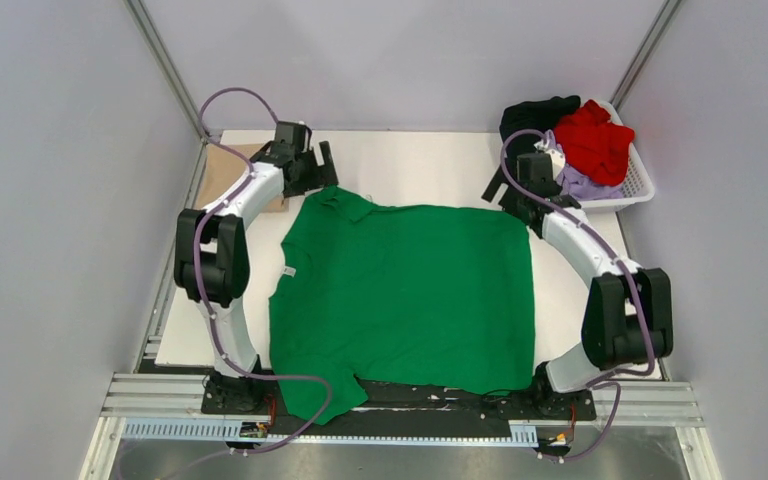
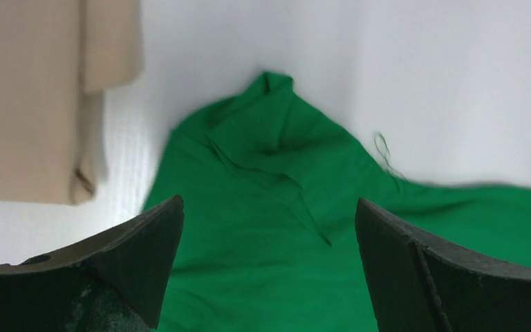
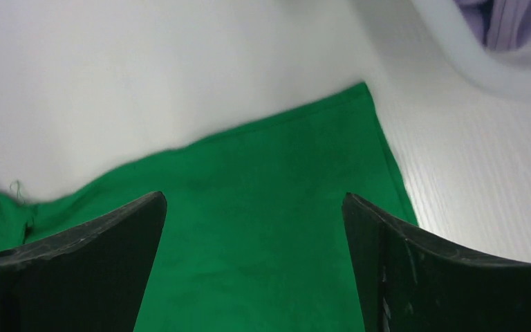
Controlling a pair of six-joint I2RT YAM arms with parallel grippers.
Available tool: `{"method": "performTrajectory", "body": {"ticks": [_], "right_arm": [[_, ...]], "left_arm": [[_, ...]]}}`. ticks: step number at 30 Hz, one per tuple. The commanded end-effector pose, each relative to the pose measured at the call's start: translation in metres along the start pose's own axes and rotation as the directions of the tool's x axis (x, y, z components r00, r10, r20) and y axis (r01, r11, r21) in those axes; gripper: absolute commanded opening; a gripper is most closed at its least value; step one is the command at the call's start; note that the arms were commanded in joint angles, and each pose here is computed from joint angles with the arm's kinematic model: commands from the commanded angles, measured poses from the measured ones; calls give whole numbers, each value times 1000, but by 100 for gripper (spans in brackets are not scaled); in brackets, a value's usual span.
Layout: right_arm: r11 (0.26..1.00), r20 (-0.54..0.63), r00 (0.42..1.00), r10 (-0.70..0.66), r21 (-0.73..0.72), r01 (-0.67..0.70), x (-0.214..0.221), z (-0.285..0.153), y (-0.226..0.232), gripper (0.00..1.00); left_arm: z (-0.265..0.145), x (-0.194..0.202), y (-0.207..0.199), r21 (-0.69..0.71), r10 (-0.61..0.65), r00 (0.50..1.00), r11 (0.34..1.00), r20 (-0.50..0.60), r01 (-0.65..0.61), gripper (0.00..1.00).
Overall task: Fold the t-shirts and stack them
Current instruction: Flatten out the tshirt
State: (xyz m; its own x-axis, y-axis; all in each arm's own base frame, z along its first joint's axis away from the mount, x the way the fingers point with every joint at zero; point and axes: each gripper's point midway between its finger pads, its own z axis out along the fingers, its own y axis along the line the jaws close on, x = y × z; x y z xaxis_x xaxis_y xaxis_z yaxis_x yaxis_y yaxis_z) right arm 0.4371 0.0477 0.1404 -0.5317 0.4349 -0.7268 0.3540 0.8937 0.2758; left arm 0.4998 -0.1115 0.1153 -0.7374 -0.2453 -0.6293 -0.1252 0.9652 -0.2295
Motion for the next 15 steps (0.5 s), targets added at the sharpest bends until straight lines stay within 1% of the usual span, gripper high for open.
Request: {"method": "performTrajectory", "body": {"ticks": [1,2,3,4,6,10,15], "right_arm": [[994,-93,994,59,-86,-67,41,-24,-2,100],[993,-98,993,62,-92,-71,46,-27,-5,100],[992,-105,992,65,-99,-75,52,-29,-6,100],[991,-110,992,65,-110,-77,57,-31,-7,100],[987,-127,991,51,-148,-69,66,-34,-5,100],[983,-166,986,13,-177,-42,81,-35,-6,100],[984,-178,984,2,-174,-34,89,-36,-11,100]], "left_arm": [[-25,16,-45,252,-125,991,959,-40,131,100],[-22,32,-45,262,-135,988,953,-76,150,100],[-21,29,-49,283,-165,985,943,-60,175,100],[-16,41,-46,279,-178,981,941,-79,194,100],[-9,46,-48,290,-213,973,929,-86,229,100],[8,54,-51,294,-267,957,911,-113,289,100],[27,54,-50,275,-313,944,903,-104,330,100]]}}
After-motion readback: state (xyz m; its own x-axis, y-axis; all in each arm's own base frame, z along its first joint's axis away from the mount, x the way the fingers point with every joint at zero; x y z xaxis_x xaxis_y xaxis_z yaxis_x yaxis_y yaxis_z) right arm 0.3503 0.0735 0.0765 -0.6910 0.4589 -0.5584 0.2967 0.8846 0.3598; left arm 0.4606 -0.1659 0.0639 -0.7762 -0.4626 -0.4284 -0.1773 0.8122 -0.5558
